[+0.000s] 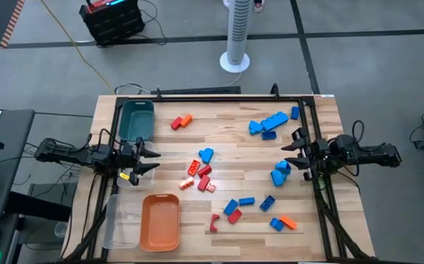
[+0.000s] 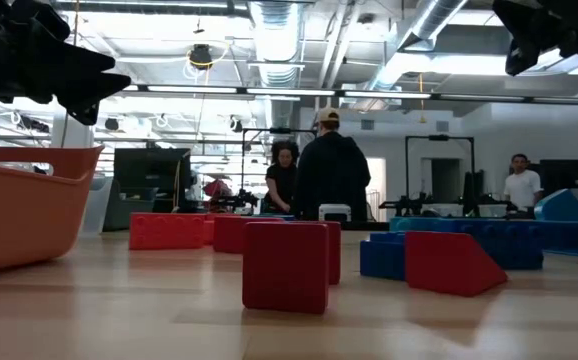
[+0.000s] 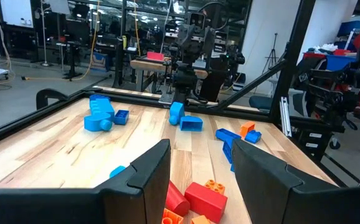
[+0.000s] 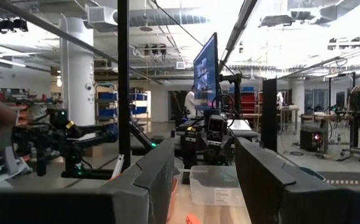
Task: Sort blocks
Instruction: Put the light blue game piece into the orange bin
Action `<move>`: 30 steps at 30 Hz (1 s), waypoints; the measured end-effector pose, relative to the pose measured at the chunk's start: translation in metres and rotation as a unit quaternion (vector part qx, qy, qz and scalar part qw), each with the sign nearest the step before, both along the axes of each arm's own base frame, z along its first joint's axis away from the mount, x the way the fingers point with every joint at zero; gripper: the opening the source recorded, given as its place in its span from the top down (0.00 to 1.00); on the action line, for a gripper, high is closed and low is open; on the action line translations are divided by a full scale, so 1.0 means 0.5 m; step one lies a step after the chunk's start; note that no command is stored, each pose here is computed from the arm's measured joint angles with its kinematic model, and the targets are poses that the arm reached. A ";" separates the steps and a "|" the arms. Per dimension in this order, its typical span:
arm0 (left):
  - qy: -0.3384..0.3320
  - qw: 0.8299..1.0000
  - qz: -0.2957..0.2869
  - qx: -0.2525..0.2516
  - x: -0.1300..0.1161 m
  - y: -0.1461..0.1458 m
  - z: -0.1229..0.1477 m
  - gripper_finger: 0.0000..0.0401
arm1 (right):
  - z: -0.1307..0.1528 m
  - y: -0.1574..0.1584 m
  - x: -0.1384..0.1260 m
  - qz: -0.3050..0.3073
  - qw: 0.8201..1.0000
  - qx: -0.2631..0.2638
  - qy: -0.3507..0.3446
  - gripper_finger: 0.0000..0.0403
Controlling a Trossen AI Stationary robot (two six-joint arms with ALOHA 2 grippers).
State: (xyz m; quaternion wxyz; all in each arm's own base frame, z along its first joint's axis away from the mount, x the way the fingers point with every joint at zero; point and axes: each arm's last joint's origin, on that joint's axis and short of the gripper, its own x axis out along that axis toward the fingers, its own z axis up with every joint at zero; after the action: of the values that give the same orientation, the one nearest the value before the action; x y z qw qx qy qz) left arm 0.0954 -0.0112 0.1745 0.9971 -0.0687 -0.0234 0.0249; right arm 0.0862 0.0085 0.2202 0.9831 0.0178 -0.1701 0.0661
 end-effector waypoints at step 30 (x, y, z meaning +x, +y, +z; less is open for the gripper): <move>-0.021 0.999 0.032 0.003 -0.001 0.004 0.009 0.59 | -0.020 0.001 0.006 0.024 0.995 0.075 0.064 0.56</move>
State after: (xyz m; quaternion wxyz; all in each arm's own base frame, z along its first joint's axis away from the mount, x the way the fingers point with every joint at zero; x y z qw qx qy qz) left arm 0.0949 -0.0093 0.1789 0.9952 -0.0656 -0.0468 0.0554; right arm 0.0892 0.0089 0.2103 0.9859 0.1000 -0.1109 0.0758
